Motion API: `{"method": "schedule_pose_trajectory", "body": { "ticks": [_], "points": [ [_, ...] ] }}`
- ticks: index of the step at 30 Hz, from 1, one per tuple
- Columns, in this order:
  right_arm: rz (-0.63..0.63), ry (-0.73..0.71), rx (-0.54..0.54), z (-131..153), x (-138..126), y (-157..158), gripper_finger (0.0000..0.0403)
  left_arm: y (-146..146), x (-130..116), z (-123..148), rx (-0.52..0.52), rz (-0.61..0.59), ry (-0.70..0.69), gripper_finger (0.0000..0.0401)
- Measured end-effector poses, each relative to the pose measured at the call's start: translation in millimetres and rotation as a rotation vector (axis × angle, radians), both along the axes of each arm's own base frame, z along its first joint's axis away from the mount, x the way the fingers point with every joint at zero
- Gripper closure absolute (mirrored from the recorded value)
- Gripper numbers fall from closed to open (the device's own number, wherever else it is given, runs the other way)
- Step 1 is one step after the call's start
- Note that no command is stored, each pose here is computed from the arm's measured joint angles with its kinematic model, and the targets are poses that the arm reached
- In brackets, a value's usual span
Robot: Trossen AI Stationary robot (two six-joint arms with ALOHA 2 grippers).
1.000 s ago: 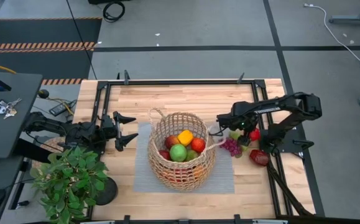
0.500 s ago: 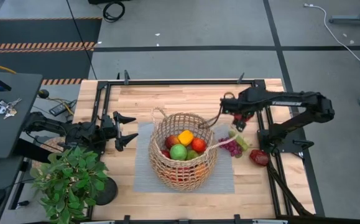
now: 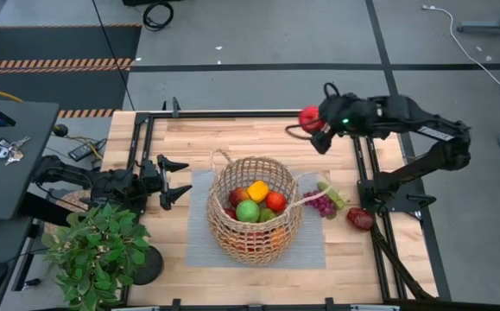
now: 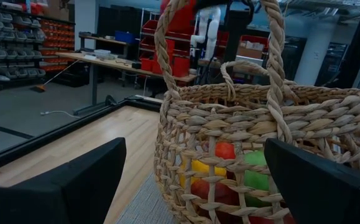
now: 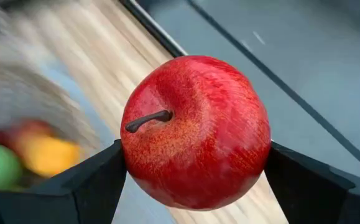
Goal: Build produce basket
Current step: Put the red apple into the brown basket
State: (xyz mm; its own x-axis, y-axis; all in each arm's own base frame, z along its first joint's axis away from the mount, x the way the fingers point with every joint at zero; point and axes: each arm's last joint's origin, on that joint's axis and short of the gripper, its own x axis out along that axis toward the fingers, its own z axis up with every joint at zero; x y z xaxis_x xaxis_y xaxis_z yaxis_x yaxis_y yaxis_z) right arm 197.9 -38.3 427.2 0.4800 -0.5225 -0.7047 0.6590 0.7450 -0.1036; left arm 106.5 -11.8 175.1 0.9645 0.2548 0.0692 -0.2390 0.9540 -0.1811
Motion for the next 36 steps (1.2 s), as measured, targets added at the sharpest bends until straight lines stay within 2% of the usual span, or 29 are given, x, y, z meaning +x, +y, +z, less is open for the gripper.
{"method": "schedule_pose_trajectory", "body": {
  "ticks": [7,12,15,19,24,30,36],
  "points": [
    [0.214,-0.385,-0.057,41,4,23,0.0044,0,0,0,0.000,0.000,0.000,0.0012],
    [0.331,-0.483,-0.075,53,2,35,0.0044,0,0,0,0.000,0.000,0.000,0.0012],
    [0.381,-0.479,-0.063,52,4,41,0.0044,0,0,0,0.000,0.000,0.000,0.0012],
    [0.518,-0.478,-0.058,51,14,57,0.0044,0,0,0,0.000,0.000,0.000,0.0012],
    [0.678,-0.422,-0.193,47,30,80,0.0044,0,0,0,0.000,0.000,0.000,0.0012],
    [0.777,-0.255,-0.319,25,56,102,0.0044,0,0,0,0.000,-0.001,0.000,0.0012],
    [0.861,-0.165,-0.414,14,75,116,0.0044,0,0,0,0.000,-0.001,0.000,0.0012]
  ]
}}
